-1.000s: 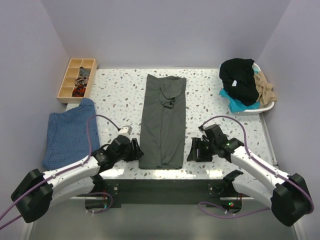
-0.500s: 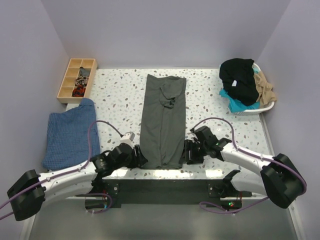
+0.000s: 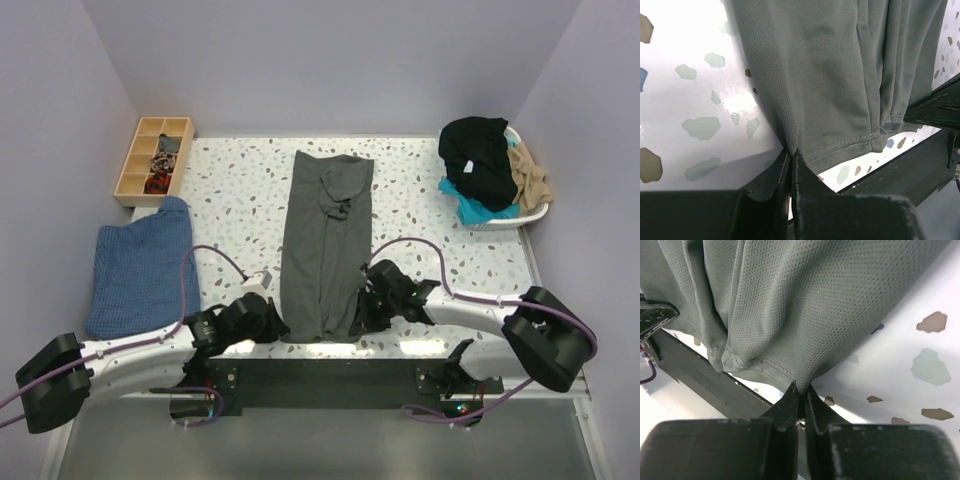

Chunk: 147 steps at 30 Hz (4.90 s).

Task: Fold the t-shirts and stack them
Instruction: Fold the tshirt

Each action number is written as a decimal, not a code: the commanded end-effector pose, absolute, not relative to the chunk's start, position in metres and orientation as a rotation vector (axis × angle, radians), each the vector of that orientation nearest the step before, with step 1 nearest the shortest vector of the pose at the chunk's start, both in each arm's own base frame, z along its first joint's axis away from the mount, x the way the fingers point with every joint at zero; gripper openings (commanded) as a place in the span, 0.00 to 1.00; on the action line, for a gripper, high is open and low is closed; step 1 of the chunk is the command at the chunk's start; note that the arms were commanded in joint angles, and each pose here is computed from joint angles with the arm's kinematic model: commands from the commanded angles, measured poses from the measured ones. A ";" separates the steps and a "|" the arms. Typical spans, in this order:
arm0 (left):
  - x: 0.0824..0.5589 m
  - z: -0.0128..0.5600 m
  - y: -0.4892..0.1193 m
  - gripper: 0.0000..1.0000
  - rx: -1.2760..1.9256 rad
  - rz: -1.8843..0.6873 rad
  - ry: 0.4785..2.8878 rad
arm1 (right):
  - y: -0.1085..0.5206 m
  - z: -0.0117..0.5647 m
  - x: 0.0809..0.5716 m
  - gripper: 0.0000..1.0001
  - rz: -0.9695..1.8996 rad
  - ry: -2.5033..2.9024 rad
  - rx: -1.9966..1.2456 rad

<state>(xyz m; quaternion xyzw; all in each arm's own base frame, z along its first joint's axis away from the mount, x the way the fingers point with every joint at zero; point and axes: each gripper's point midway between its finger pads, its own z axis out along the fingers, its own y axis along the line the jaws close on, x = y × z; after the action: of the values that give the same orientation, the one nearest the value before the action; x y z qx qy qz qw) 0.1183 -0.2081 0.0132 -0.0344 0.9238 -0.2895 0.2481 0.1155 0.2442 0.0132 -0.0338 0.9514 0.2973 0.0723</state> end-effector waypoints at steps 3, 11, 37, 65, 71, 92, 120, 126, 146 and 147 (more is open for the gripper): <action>0.119 0.012 -0.200 0.00 -0.066 -0.693 2.535 | 0.238 0.028 0.129 0.00 0.761 2.783 -0.095; 0.142 0.062 -0.206 0.00 -0.010 -0.635 2.442 | 0.228 0.081 0.146 0.00 0.715 2.639 -0.146; 0.299 0.140 -0.218 0.00 -0.049 -0.362 2.223 | 0.242 0.112 0.263 0.06 0.450 2.576 -0.252; 0.429 0.102 -0.238 0.05 -0.017 -0.356 2.261 | 0.223 0.075 0.398 0.27 0.431 2.650 -0.170; 0.462 0.122 -0.219 0.59 -0.063 -0.336 2.188 | 0.210 0.092 0.445 0.45 0.364 2.557 -0.139; 0.370 0.104 -0.242 0.58 0.154 -0.739 2.302 | 0.220 0.099 0.379 0.57 0.585 2.583 -0.190; 0.441 0.076 -0.266 0.57 0.144 -0.683 2.255 | 0.238 0.064 0.437 0.58 0.513 2.591 -0.232; 0.466 0.091 -0.264 0.57 0.179 -0.607 2.182 | 0.230 0.074 0.461 0.57 0.433 2.539 -0.221; 0.450 0.134 -0.257 0.58 0.281 -0.618 2.165 | 0.227 0.125 0.477 0.58 0.487 2.427 -0.226; 0.441 0.129 -0.255 0.58 0.272 -0.630 2.183 | 0.225 0.119 0.470 0.58 0.493 2.446 -0.224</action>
<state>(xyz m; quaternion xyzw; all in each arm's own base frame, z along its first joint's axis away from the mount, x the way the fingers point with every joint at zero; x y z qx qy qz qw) 0.4816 -0.2621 0.1266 0.1057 0.8586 -0.2280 0.4468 0.4875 0.2211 0.0836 -0.0700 0.9398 0.1549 0.2966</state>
